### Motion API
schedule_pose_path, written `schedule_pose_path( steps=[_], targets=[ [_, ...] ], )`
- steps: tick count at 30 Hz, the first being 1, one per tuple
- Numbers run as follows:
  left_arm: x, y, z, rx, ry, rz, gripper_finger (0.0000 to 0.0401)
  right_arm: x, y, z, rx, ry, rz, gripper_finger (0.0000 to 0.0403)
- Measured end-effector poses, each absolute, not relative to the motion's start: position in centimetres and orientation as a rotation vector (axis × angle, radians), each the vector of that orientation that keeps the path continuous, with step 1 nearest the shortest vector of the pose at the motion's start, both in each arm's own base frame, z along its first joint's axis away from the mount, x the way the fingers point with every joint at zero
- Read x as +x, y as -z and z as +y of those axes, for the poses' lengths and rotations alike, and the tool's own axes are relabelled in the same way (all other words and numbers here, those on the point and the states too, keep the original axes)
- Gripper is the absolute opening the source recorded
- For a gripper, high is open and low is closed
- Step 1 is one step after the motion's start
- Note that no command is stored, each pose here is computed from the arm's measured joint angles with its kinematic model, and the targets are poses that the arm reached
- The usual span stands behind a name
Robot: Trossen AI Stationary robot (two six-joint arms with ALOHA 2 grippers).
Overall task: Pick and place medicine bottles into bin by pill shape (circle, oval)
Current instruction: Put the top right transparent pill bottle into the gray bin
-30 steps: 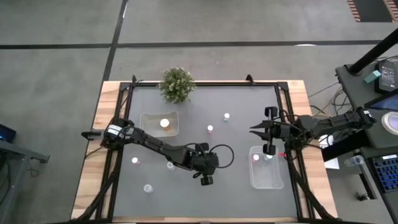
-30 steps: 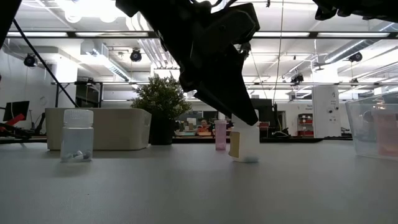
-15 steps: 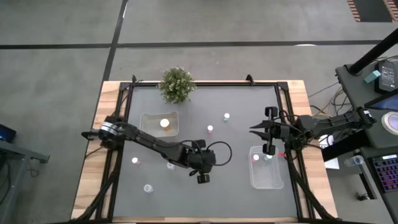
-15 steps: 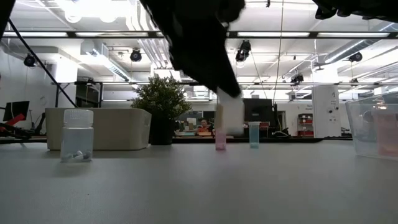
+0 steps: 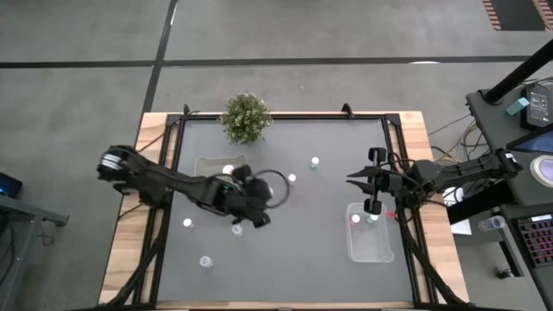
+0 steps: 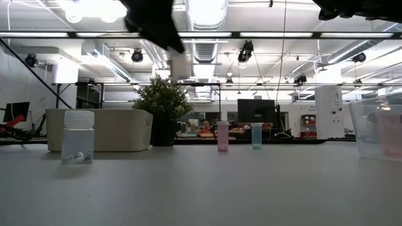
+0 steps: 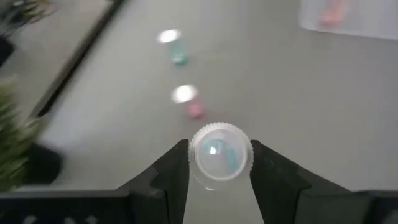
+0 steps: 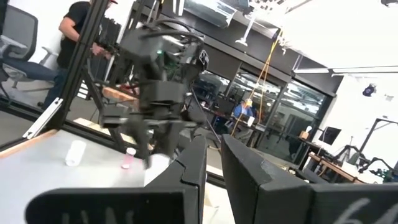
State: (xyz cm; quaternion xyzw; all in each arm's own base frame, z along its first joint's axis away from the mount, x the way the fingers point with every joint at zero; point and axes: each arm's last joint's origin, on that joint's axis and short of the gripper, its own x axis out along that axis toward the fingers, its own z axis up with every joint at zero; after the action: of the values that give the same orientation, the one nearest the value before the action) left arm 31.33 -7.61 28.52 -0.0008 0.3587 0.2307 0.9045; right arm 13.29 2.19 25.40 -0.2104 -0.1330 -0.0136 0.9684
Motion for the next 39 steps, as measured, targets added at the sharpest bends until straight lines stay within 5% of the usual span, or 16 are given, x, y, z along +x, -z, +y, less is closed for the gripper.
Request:
schedule_pose_path(
  steps=[22,39],
  targets=[
    [17.3,-24.0,-0.7,-0.433,-1.025,0.681,0.0130,13.3,-25.4,2.2,-0.447,0.033,-0.272,0.0038],
    [17.7,-20.7,0.4,-0.550,-1.220,0.678,0.0130,13.2,-25.5,2.1,-0.463,0.038,-0.280,0.0038]
  ],
)
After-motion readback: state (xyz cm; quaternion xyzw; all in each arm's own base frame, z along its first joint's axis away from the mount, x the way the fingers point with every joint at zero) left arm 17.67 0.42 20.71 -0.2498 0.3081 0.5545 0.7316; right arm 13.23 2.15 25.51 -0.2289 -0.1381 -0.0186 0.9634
